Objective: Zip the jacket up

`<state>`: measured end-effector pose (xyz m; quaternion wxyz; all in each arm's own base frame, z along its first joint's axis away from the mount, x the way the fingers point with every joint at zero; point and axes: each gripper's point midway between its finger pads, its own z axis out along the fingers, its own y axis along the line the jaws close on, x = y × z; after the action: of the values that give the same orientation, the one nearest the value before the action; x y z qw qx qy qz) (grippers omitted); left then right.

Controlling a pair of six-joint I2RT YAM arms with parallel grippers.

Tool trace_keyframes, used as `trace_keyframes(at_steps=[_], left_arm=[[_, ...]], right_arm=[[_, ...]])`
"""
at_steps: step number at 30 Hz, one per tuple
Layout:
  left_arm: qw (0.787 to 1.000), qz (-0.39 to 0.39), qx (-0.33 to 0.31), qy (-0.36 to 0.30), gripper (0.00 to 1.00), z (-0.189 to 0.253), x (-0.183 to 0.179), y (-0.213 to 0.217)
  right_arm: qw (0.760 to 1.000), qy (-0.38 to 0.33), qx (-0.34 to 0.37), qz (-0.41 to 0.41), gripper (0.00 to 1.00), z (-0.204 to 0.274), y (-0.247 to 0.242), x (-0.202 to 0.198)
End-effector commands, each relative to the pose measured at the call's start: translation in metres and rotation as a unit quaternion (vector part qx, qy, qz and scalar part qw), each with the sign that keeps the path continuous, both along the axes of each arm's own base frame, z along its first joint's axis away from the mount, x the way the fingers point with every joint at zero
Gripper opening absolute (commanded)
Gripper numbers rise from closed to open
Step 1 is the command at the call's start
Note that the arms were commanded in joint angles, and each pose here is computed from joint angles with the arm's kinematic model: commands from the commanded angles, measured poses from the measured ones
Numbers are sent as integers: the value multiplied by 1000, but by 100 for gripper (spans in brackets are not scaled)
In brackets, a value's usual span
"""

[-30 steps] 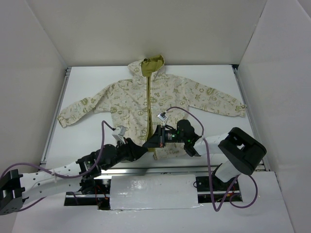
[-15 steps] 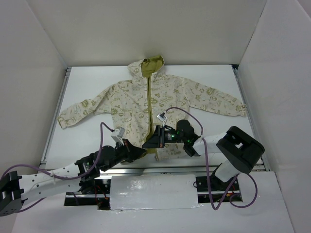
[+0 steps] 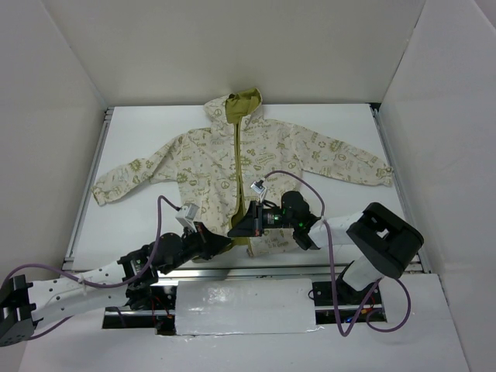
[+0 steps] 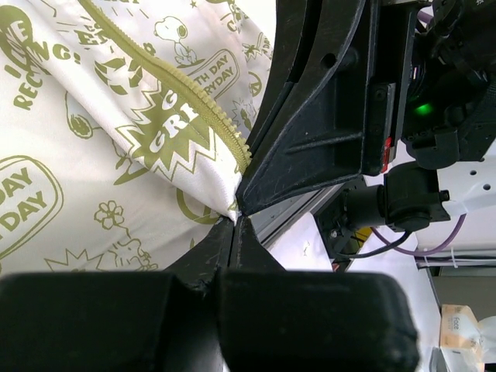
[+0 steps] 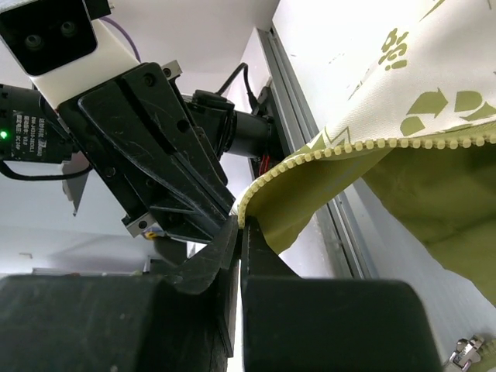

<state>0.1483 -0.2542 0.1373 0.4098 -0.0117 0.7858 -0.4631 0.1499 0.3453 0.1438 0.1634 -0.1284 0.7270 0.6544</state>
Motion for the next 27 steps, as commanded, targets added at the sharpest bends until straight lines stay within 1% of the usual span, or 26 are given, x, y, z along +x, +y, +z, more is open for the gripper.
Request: trace_keyframes(at_steps=[1, 4, 5, 6, 7, 8, 12, 13, 15, 17, 18, 19, 20, 22, 23, 24, 25, 26, 27], left_arm=[[1000, 11, -14, -22, 7, 13, 6, 0], [1000, 11, -13, -23, 26, 14, 7, 0], [1000, 12, -14, -23, 26, 14, 7, 1], [1000, 10, -14, -25, 25, 14, 6, 0], [1000, 10, -16, -25, 17, 15, 6, 0], [1000, 11, -15, -24, 15, 13, 7, 0], [1000, 9, -14, -24, 12, 13, 7, -2], [1000, 9, -14, -24, 7, 14, 7, -2], [1000, 8, -10, -22, 0, 13, 7, -3], [1000, 6, -7, -23, 0, 12, 8, -4], [1000, 5, -6, -23, 0, 12, 8, -4], [1000, 5, -4, -23, 0, 11, 8, -4], [1000, 7, -5, -22, 0, 12, 8, -4], [1000, 16, 3, -17, 0, 11, 10, -1], [1000, 21, 6, -14, 0, 11, 11, 0], [999, 31, 13, -11, 0, 9, 14, 3], [999, 35, 24, -6, 0, 5, 14, 5], [999, 37, 28, -4, 0, 4, 14, 6], [999, 40, 32, -3, 0, 3, 15, 7]], right_arm=[[1000, -22, 7, 20, 0, 7, -1, -9], [999, -26, 3, 20, 0, 6, -2, -9], [999, -27, 2, 19, 0, 6, -2, -9], [999, -32, 2, 21, 0, 7, -2, -10], [999, -31, 0, 22, 0, 6, -3, -11], [999, -32, -1, 23, 0, 6, -3, -11], [999, -37, -4, 25, 0, 5, -4, -12], [999, -36, -3, 26, 0, 5, -4, -12], [999, -36, -2, 29, 0, 5, -4, -13], [999, -35, -3, 31, 1, 4, -4, -14], [999, -35, -3, 32, 4, 4, -4, -14], [999, -33, -3, 29, 22, 4, -4, -13], [999, -35, -4, 27, 33, 5, -6, -12], [999, -23, -25, -3, 51, -4, -15, -2], [999, -38, -26, -16, 54, 1, -20, 1], [997, -43, -41, -44, 56, -3, -23, 11], [995, -24, -83, -57, 57, -16, -29, 12], [991, -53, -98, -71, 58, -13, -33, 17], [988, -52, -118, -84, 58, -18, -38, 20]])
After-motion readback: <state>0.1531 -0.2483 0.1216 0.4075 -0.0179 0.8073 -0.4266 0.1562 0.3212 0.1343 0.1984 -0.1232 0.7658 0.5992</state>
